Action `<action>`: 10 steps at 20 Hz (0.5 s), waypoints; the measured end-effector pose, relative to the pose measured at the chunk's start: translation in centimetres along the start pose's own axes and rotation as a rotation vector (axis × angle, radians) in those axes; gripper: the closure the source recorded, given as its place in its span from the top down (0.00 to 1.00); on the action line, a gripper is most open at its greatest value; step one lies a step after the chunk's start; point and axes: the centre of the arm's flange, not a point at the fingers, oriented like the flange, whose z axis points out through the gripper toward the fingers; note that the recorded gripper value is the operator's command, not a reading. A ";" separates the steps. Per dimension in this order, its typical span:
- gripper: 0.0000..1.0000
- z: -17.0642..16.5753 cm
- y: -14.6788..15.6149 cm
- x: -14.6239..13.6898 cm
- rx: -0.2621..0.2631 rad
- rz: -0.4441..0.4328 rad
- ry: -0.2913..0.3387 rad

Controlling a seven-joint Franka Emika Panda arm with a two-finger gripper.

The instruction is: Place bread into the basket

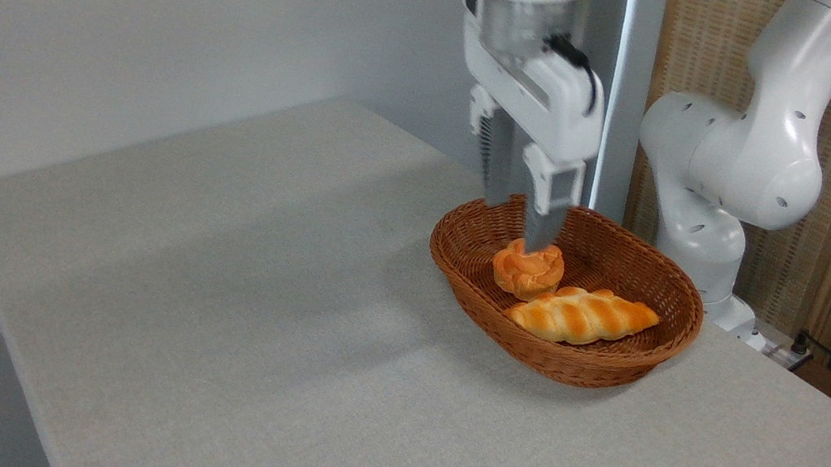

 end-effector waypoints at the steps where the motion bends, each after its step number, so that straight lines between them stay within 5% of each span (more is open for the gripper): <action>1: 1.00 -1.0 -0.4 1.1 0.016 0.002 0.001; 10: 1.00 -8.3 -7.0 8.6 0.079 -0.115 0.099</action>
